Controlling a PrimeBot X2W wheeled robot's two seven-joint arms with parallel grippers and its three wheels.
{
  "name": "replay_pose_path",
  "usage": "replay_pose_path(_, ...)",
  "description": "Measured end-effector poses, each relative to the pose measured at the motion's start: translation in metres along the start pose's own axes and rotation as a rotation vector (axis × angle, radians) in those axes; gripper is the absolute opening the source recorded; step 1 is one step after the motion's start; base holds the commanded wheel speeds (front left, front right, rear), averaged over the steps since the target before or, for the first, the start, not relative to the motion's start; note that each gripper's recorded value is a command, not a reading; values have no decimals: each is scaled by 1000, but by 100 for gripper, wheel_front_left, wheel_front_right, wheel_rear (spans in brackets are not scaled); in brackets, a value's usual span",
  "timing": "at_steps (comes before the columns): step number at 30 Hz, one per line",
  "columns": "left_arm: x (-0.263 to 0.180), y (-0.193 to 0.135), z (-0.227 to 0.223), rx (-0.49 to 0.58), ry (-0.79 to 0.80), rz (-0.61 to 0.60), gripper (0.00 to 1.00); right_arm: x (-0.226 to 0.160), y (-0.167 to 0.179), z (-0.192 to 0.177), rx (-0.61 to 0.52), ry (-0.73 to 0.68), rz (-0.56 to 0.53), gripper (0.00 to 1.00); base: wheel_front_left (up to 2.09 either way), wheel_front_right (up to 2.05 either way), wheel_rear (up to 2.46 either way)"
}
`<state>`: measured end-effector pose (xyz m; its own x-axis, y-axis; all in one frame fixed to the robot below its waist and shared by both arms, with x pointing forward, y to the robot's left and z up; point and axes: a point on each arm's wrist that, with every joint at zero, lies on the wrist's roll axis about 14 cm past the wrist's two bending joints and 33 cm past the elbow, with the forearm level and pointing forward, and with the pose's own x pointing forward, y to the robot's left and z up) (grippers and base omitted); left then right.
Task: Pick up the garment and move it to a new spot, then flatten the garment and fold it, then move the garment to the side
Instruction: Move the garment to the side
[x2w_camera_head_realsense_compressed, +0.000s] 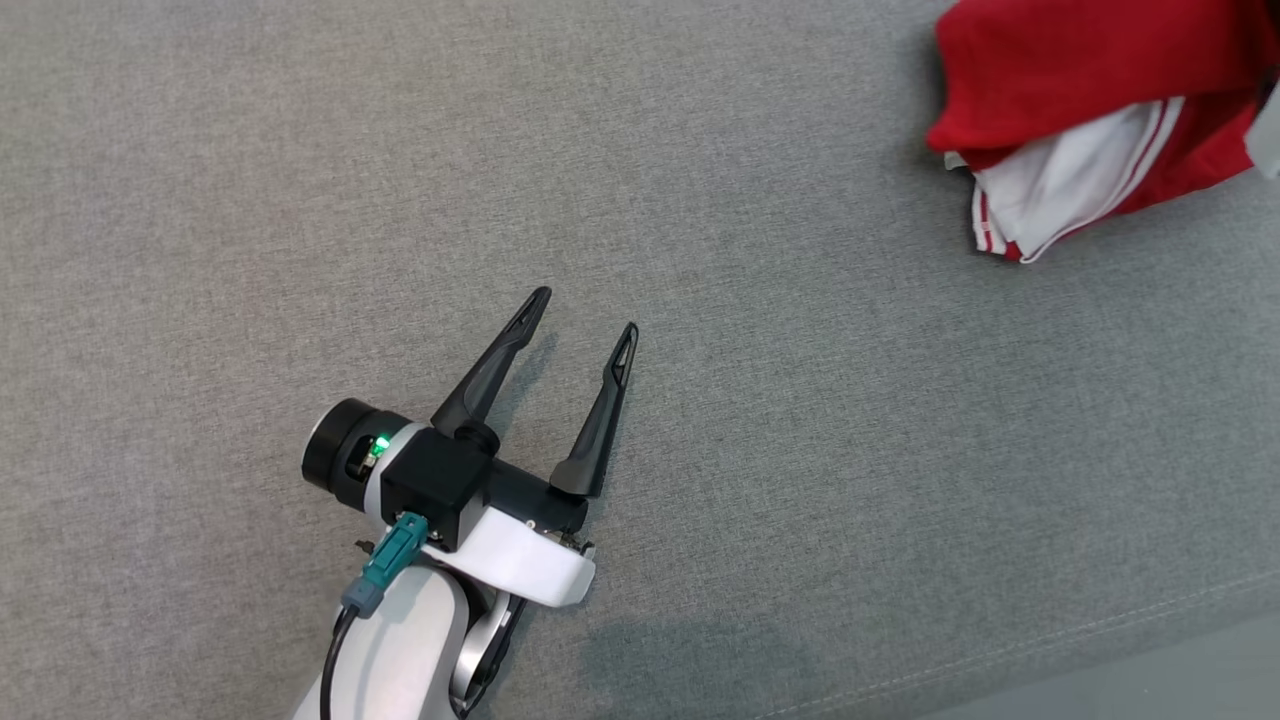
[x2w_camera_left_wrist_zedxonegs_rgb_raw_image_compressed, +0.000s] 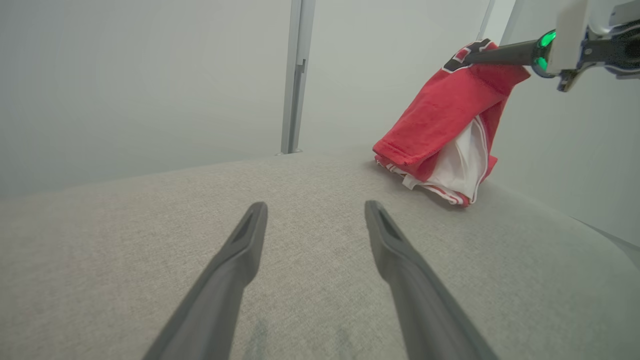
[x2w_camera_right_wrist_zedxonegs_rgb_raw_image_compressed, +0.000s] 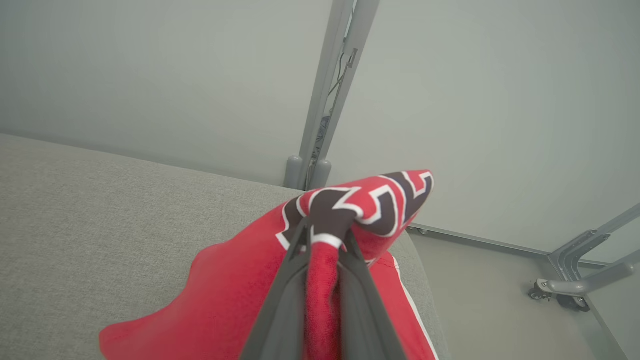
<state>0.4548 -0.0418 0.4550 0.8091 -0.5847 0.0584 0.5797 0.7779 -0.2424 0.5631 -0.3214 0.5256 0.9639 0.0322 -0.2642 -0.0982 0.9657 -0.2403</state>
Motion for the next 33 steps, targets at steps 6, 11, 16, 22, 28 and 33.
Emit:
replay_pose_path(6, 0, 6, -1, 2, 1, 10, 100, -6, -24, -31, -46, 124, -46, 0, 0, 0, 0)
replay_pose_path(11, -1, 9, -5, -1, 12, 12, 100, -9, -34, -54, -63, 232, -71, 27, 0, 0, 0)
replay_pose_path(16, -3, 8, -7, -2, 21, 4, 100, -17, -60, -63, -75, 294, -155, 100, 0, 0, 0)
replay_pose_path(22, -3, 6, -4, 5, 15, 1, 100, -22, -85, -49, -117, 247, -244, 100, 0, 0, 0)
replay_pose_path(28, -3, 3, 7, 13, -5, 0, 100, -11, -58, -15, -86, 86, -204, 100, 0, 0, 0)
replay_pose_path(33, -7, 6, 21, 10, -31, 39, 100, -7, -22, 11, -1, -29, -125, 100, 0, 0, 0)
